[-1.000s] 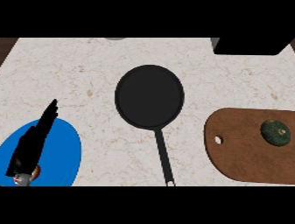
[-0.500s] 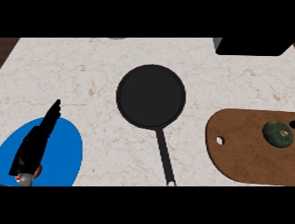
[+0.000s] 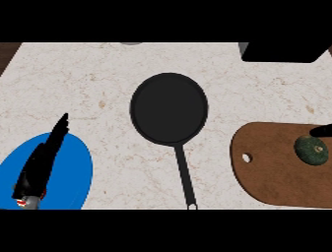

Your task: Pick the squash from the cutting board and place it in the pan

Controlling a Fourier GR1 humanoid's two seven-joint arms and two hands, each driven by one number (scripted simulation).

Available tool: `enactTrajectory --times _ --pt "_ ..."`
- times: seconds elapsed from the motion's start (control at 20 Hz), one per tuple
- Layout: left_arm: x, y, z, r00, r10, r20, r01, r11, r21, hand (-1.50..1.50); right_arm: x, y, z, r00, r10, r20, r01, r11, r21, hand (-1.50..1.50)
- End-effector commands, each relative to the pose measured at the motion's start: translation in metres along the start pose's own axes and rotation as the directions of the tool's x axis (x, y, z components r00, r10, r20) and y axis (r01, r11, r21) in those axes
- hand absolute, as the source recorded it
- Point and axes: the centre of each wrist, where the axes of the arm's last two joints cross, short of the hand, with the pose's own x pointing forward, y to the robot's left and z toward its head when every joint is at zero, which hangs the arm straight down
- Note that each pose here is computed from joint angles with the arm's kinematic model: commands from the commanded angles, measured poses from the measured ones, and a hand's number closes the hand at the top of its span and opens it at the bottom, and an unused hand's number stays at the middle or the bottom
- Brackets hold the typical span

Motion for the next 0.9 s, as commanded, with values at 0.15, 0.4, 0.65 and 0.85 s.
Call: enactTrajectory --times 0.15,0.4,0.65,0.85 --pt "-0.005 0.008 0.009 1.0 -0.023 -0.013 0.023 1.0 0.018 0.0 0.005 0.017 -0.012 0.966 0.08 -0.248 -0.071 0.996 0.046 -1.5" --pt "0.014 0.0 0.005 1.0 0.012 0.0 -0.012 1.0 0.006 0.0 -0.001 0.039 -0.023 0.957 0.097 -0.275 -0.079 0.994 0.077 -1.5" --pt "0.008 0.007 -0.005 1.0 0.017 -0.001 -0.017 1.0 0.015 0.0 0.011 0.042 -0.02 0.957 0.11 -0.27 -0.086 0.991 0.099 -1.5" --pt "0.007 0.021 0.006 1.0 0.008 0.005 -0.008 1.0 0.003 0.0 0.007 0.062 -0.025 0.941 0.127 -0.314 -0.098 0.989 0.107 -1.5"
